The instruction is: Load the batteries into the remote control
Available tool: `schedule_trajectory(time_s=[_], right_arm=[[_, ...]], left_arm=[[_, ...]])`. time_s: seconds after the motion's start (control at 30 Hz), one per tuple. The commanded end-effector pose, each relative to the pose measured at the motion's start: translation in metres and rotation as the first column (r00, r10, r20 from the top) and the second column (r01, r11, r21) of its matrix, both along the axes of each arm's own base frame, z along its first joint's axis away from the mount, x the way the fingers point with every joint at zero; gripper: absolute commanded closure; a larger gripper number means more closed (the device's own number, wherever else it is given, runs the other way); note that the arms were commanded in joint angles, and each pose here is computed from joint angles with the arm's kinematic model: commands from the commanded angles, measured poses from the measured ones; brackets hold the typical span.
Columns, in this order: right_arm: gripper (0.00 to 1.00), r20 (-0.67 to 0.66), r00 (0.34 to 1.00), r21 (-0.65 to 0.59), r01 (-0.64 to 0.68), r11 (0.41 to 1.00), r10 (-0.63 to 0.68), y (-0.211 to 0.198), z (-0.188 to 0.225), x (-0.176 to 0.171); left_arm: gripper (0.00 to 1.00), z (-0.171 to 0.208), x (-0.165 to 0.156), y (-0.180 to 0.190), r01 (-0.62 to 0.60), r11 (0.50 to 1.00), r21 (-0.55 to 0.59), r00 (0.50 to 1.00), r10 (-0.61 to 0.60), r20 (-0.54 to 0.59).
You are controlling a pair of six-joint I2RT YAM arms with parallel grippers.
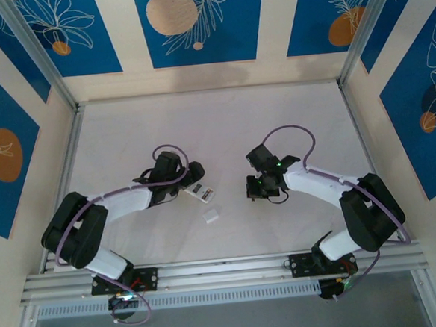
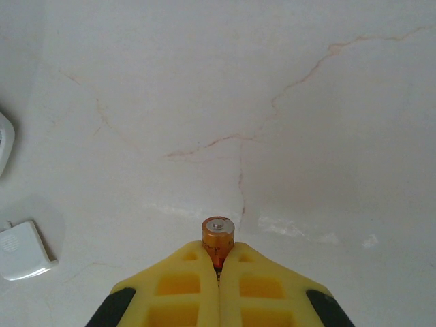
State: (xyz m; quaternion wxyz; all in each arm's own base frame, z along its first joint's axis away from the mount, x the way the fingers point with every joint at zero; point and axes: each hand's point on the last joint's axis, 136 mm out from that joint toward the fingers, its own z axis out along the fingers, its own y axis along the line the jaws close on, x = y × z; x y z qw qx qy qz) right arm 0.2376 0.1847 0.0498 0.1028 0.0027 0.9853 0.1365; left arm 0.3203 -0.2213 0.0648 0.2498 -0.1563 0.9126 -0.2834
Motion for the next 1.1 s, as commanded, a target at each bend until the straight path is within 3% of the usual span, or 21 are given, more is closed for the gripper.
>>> schedule_trajectory(time_s=[0.0,0.23,0.63,1.07], right_arm=[[1.0,-0.016,1.0,0.024,0.011,1.0,-0.011,0.001,0.0,-0.006],[1.0,-0.023,1.0,0.026,0.012,1.0,-0.011,0.002,-0.004,-0.007],[1.0,-0.016,1.0,0.023,0.011,1.0,-0.011,0.002,-0.001,-0.01],[1.0,-0.017,1.0,0.022,0.018,1.0,-0.018,0.0,-0.001,-0.014]], left_arm=[[0.08,0.005,-0.005,0.014,-0.06,0.997,0.049,0.998,0.06,0.005],[0.07,0.008,-0.013,0.026,-0.101,0.992,0.078,0.995,0.1,0.012],[0.07,-0.012,-0.009,0.013,-0.082,0.994,0.073,0.995,0.086,-0.055],[0.08,-0.004,0.006,-0.012,-0.033,0.999,0.018,0.999,0.034,-0.01]])
